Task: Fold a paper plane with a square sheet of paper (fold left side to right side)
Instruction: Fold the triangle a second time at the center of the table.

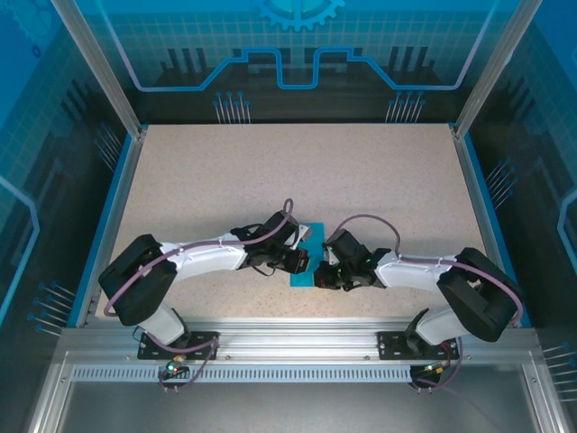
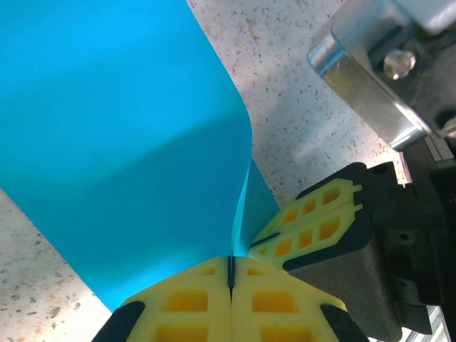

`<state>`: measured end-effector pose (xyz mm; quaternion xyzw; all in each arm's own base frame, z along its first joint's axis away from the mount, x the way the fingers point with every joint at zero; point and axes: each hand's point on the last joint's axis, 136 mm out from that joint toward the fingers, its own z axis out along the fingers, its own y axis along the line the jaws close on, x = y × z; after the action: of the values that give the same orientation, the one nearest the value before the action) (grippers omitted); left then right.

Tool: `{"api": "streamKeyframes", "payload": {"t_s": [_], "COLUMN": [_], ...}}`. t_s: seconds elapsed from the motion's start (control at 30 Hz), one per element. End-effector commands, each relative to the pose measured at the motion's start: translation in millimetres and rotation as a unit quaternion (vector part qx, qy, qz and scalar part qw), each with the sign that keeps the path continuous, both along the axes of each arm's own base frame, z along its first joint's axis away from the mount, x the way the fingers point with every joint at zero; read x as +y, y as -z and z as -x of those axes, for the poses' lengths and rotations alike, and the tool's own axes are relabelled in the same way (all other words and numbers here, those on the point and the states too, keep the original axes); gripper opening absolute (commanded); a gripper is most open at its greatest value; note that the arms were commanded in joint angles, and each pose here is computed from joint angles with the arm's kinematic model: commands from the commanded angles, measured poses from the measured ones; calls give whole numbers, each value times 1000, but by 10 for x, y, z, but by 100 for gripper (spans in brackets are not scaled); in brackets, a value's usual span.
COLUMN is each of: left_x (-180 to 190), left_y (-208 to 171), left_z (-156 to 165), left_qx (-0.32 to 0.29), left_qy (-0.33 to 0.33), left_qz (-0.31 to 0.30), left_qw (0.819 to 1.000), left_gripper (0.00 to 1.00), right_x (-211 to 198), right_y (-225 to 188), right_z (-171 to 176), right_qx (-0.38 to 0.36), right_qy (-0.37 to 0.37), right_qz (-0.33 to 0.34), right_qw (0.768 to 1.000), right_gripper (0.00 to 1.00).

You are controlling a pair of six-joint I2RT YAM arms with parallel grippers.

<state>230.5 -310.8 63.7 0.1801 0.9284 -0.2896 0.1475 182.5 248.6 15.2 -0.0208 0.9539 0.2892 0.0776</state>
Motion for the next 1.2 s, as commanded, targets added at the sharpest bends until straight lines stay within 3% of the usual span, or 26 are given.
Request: {"api": "streamKeyframes", "payload": {"t_s": [0.0, 0.47, 1.17], "left_x": [59, 163, 172], "left_y": [42, 193, 353], "left_z": [28, -67, -268], "left_qx": [21, 34, 26], "left_qy": [-12, -34, -25], "left_qz": [3, -26, -49], "left_qw": [1000, 999, 998], "left_gripper": [6, 7, 7], "right_x": [0, -145, -176], "right_y": [25, 135, 161], "right_z": [8, 74, 111], "right_qx": [5, 21, 27], "right_qy": [3, -4, -12], "right_qz": [18, 65, 75], "right_qw": [1000, 998, 997], "right_gripper": [0, 0, 0]}}
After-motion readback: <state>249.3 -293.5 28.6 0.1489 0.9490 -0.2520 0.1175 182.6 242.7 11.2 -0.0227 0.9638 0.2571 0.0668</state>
